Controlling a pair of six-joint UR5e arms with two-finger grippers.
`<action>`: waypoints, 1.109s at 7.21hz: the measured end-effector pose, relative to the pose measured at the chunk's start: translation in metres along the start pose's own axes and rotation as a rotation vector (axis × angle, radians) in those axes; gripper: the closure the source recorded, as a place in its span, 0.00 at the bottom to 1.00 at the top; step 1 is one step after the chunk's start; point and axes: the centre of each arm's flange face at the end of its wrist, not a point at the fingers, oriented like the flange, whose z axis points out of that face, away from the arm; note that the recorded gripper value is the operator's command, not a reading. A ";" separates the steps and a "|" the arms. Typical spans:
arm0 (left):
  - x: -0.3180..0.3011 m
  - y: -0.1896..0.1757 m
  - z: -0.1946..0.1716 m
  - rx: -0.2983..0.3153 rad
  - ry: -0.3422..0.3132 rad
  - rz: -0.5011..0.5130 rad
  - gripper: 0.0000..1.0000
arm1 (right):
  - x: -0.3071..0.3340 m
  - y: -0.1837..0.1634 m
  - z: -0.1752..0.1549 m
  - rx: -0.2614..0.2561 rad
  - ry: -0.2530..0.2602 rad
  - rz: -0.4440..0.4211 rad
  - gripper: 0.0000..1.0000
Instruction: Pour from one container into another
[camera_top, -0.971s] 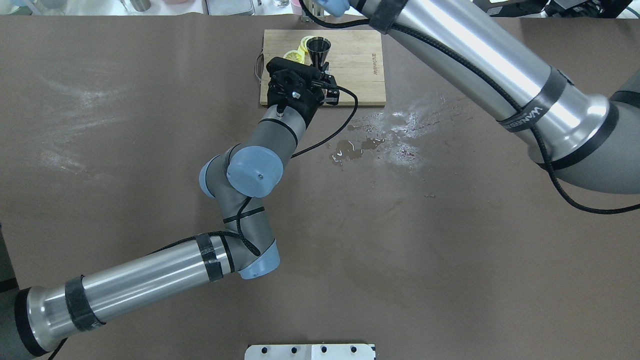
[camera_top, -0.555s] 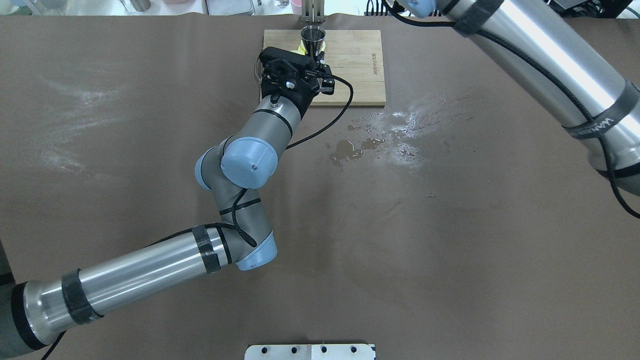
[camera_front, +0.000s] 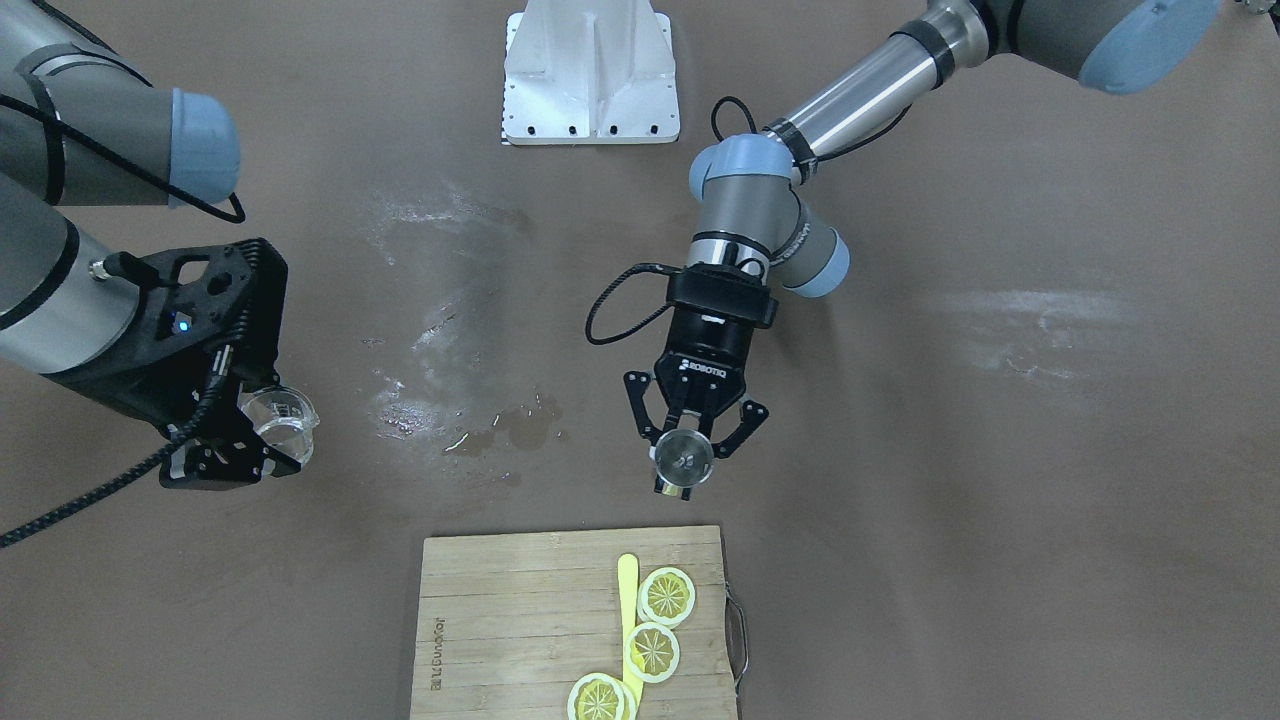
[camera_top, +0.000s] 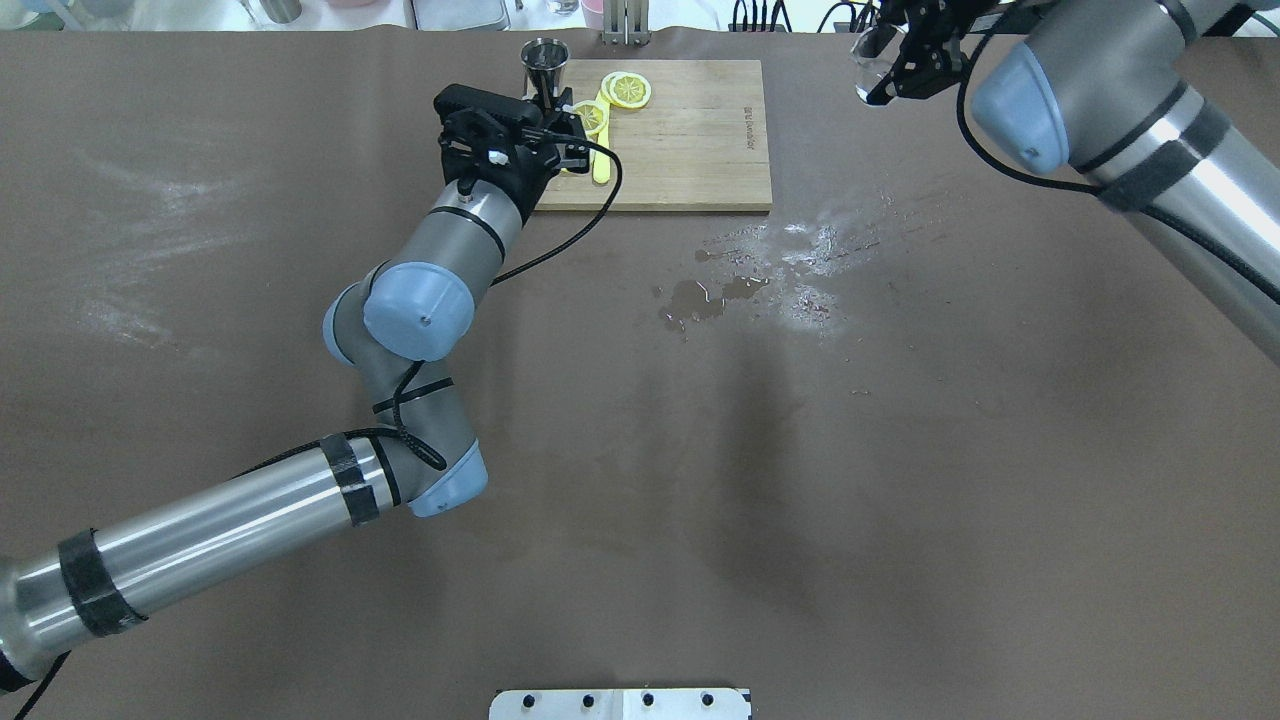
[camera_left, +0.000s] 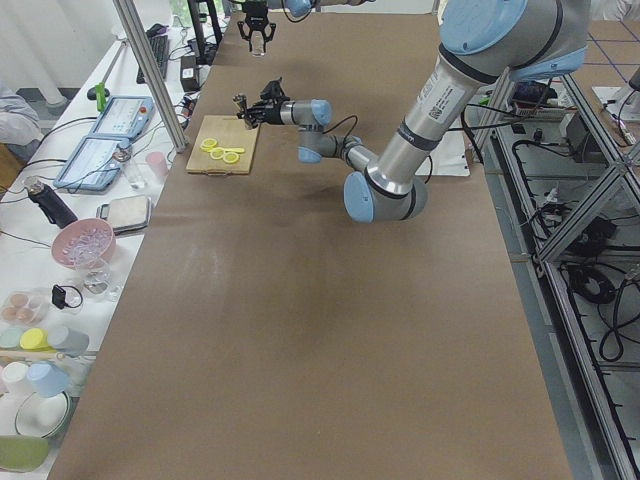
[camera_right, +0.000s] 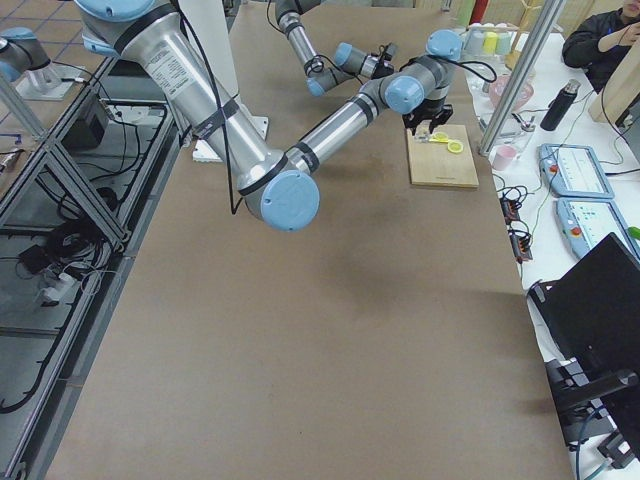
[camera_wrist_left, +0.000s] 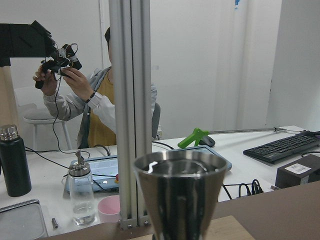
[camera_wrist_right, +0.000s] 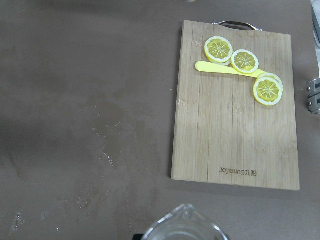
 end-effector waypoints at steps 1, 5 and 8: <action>-0.052 0.007 -0.012 0.017 -0.019 0.002 1.00 | -0.022 0.036 0.010 0.050 0.022 0.038 1.00; -0.247 0.034 -0.097 0.026 -0.107 0.030 1.00 | -0.076 0.119 0.033 0.164 0.033 0.122 1.00; -0.349 0.074 -0.181 -0.002 -0.163 -0.042 1.00 | -0.100 0.185 0.062 0.278 0.067 0.191 1.00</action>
